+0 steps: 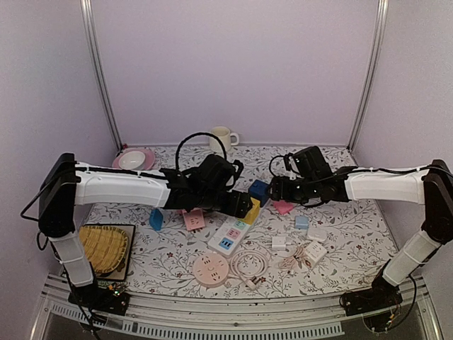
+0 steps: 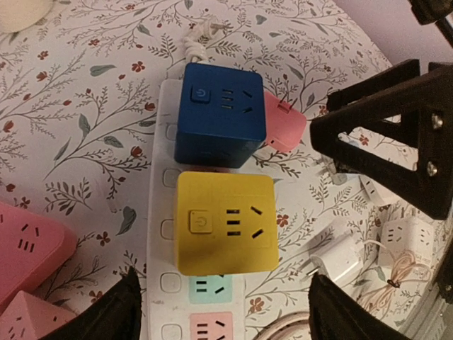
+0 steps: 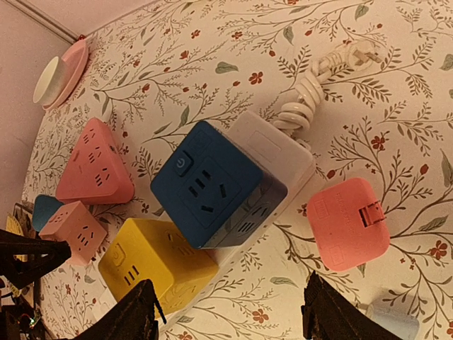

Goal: Pull the plug off the socket

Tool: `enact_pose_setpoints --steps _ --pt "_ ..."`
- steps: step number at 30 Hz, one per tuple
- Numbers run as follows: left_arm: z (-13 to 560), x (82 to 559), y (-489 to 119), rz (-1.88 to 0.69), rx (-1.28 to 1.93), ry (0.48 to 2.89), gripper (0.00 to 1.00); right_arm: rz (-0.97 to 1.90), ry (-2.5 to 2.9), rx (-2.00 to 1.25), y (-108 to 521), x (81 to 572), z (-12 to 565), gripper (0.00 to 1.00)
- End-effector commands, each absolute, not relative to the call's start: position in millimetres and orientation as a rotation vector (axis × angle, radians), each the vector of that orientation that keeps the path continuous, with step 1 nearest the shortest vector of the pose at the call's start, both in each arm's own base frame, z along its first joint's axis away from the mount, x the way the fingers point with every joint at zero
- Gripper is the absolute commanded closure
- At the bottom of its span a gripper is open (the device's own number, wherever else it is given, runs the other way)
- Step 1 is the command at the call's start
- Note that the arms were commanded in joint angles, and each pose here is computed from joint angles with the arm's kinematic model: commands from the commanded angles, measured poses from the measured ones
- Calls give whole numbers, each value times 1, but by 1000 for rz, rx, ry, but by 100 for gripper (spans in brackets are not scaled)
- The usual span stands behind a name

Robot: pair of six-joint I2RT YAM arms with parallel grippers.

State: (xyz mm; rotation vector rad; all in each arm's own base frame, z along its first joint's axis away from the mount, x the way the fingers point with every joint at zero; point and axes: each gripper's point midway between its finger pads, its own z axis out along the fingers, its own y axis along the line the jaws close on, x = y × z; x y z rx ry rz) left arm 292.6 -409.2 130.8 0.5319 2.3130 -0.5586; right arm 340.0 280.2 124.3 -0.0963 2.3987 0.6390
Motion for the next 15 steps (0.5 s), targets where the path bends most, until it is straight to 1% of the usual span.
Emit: enact_pose_setpoints --steps 1,8,10,15 --pt "119 288 -426 -533 623 2343 19 602 2376 -72 262 344 130 27" --pt "110 299 -435 -470 624 2344 19 625 2363 -53 258 352 132 27" --pt "93 301 -437 -438 645 2367 19 634 2360 -54 258 355 132 27" --pt "84 308 -441 -392 665 2370 19 660 2371 -70 264 360 128 27"
